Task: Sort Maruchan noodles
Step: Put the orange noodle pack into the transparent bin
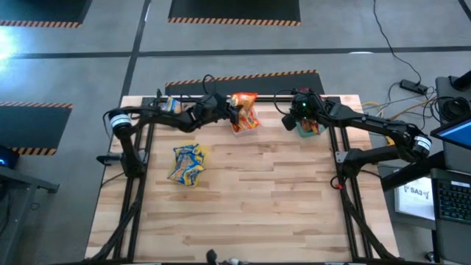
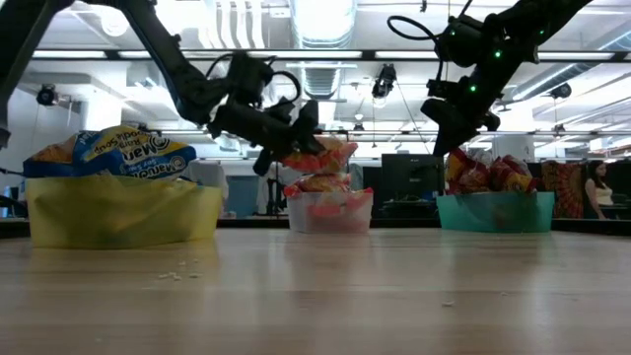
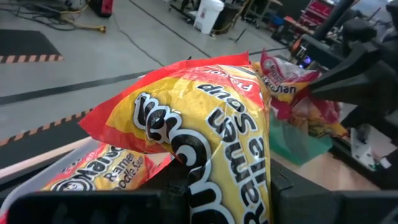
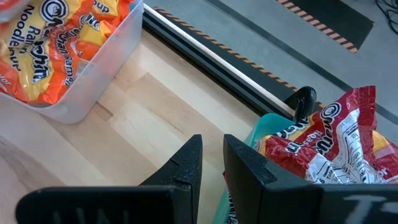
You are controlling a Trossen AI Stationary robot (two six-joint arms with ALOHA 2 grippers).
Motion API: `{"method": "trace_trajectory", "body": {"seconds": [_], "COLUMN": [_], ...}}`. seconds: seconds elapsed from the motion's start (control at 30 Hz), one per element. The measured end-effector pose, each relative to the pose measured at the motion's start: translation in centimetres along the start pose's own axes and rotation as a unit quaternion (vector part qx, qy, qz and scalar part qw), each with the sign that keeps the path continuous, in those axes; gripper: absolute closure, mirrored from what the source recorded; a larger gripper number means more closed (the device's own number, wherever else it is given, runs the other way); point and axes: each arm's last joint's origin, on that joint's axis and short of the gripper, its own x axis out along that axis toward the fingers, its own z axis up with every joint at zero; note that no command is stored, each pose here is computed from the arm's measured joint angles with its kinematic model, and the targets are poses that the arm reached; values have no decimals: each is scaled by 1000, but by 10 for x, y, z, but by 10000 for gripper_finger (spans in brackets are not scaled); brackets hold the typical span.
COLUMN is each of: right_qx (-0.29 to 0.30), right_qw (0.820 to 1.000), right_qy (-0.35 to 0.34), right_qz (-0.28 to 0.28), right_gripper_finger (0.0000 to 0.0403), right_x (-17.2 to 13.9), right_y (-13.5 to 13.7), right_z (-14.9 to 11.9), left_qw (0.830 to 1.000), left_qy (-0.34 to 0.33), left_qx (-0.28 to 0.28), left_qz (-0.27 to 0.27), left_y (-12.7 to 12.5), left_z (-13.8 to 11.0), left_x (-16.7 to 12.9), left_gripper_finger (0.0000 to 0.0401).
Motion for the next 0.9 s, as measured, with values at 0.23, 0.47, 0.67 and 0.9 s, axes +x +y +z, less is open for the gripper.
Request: {"method": "trace_trajectory", "body": {"seconds": [0.23,0.47,0.67,0.9], "right_qx": [0,0,0,0], "right_qw": [1000,1000,1000,1000], "right_qy": [0,0,0,0], "right_qz": [0,0,0,0], "right_gripper_finger": [346,346,346,346], "right_x": [0,0,0,0], "right_y": [0,0,0,0], "right_z": [0,0,0,0], "left_qw": [1000,999,999,999], "left_qy": [13,29,31,34], "left_qx": [0,-29,-30,-25], "left_qz": [4,11,3,4], "left_y": [4,10,9,9], "left_z": [-11,-25,-24,-25], "left_x": [12,19,19,18], "left_gripper_finger": [324,324,323,291]}}
